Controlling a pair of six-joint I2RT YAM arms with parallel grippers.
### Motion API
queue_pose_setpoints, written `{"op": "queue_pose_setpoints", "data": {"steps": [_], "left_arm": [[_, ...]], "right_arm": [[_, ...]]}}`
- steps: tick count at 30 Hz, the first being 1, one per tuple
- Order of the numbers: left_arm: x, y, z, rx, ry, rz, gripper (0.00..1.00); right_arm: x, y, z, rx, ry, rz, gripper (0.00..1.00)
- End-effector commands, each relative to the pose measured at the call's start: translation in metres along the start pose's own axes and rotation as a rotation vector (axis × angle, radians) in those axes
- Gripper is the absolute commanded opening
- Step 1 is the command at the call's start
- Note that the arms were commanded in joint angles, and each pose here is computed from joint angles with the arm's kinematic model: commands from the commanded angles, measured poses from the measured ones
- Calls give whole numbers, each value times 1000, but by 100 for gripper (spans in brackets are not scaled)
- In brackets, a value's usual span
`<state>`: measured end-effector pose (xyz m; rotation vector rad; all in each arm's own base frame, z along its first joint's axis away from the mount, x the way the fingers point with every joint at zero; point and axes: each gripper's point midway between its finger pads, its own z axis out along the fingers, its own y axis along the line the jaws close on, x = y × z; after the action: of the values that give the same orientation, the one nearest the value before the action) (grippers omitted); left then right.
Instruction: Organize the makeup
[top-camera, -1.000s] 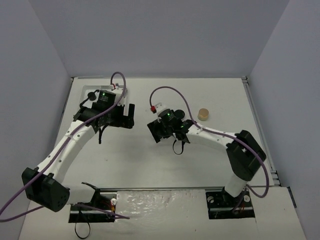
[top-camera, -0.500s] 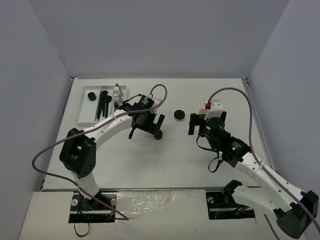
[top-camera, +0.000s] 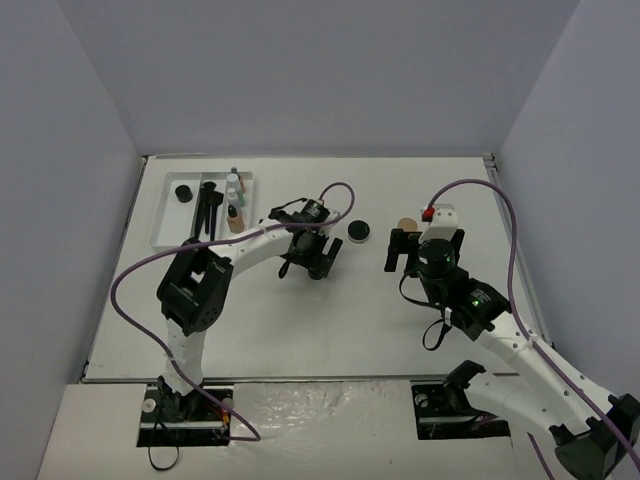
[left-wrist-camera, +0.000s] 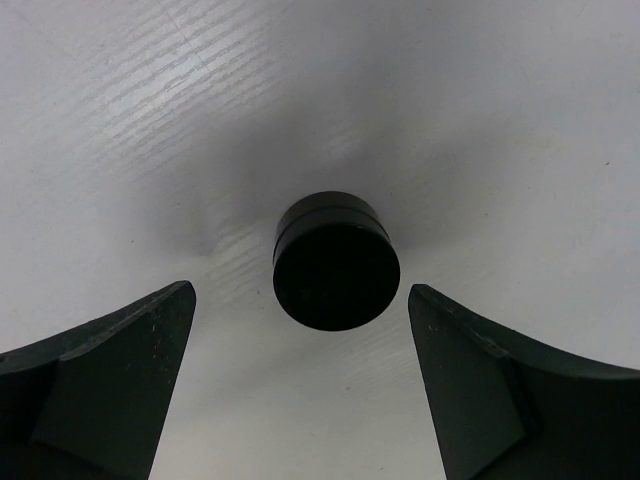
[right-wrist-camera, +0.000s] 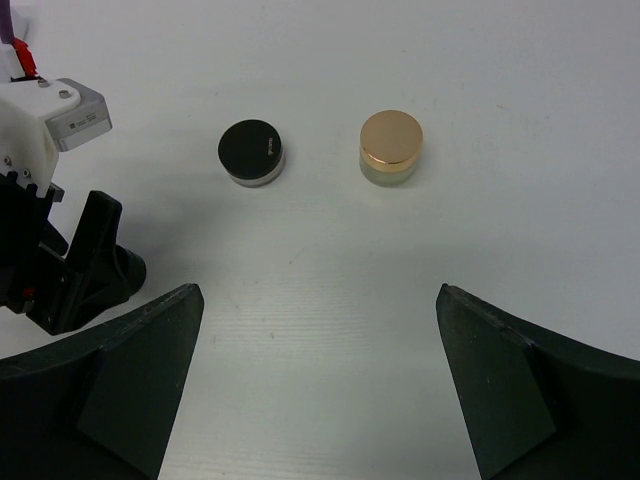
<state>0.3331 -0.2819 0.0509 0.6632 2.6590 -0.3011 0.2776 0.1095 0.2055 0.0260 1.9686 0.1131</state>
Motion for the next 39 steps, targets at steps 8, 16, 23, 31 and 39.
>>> {"op": "queue_pose_setpoints", "data": {"steps": [8,16,23,31,39], "left_arm": [[-34,-25,3,3,-98,7,65],[-34,-18,-28,-35,-123,-15,16],[-60,52,-116,-144,-238,-140,4],[-77,201,-212,-345,-392,-353,4],[-69,339,-190,-416,-389,-560,5]], "right_arm": [[-17,-6,4,42,-47,8,100],[-18,-8,4,46,-48,-3,100],[-25,-5,8,39,-48,-13,100],[-33,10,18,-11,-42,-35,100],[-31,16,29,-28,-19,-51,100]]}}
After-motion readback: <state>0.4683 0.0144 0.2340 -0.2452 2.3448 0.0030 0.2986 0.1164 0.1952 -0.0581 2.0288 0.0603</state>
